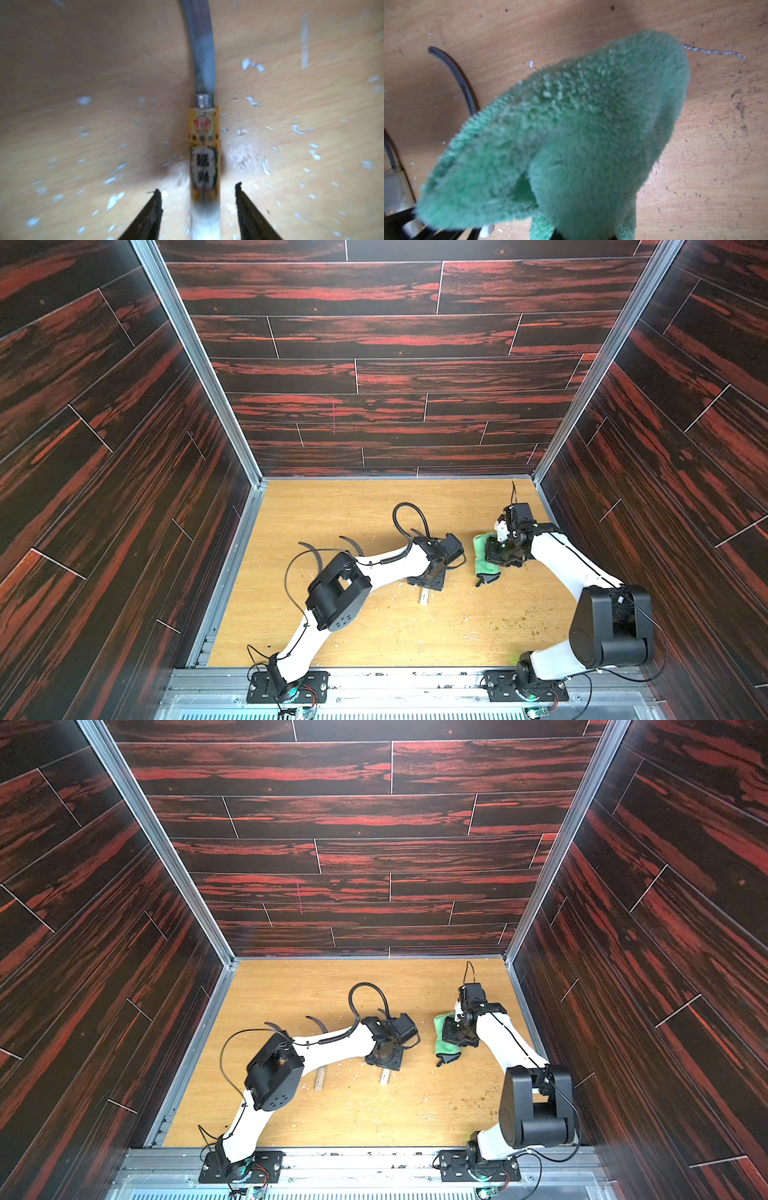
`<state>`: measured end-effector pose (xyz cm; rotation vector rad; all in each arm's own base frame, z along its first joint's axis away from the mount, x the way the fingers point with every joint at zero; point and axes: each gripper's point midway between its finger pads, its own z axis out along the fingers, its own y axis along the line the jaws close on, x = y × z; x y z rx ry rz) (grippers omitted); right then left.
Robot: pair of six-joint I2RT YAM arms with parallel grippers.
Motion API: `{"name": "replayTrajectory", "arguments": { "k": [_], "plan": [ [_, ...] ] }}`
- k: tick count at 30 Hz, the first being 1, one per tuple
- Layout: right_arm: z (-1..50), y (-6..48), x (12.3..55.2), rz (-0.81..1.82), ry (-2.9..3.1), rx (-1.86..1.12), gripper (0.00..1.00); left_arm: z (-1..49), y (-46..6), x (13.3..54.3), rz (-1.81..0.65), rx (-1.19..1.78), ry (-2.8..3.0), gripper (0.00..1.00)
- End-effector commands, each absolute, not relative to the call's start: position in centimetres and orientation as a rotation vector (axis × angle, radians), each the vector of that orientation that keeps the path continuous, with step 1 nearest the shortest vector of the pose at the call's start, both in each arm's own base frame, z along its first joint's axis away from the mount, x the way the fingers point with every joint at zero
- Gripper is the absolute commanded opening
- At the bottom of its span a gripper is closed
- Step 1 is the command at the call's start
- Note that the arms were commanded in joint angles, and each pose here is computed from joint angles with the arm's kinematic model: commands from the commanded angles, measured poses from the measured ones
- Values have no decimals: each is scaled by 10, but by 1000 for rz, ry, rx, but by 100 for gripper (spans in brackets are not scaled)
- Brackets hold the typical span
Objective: Wipe small sickles with rags
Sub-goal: Place the small sickle at the center of the board, then adjust the small sickle at the center of the board.
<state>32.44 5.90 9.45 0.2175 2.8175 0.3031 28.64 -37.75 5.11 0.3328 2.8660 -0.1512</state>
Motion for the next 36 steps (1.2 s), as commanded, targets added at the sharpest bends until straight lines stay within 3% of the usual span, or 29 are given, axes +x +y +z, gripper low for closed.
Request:
{"name": "replayTrajectory", "arguments": {
  "k": [1,14,20,36],
  "plan": [
    [102,63,320,333,2796,216,0,107,-362,291,-165,296,2763,61],
    [77,63,320,297,2913,222,0,155,-256,250,-95,90,2641,66],
    [59,62,329,264,2957,253,12,147,-207,229,-81,-49,2594,67],
    [28,68,332,232,3059,229,13,90,-167,204,83,-99,2672,66]
  ]
}}
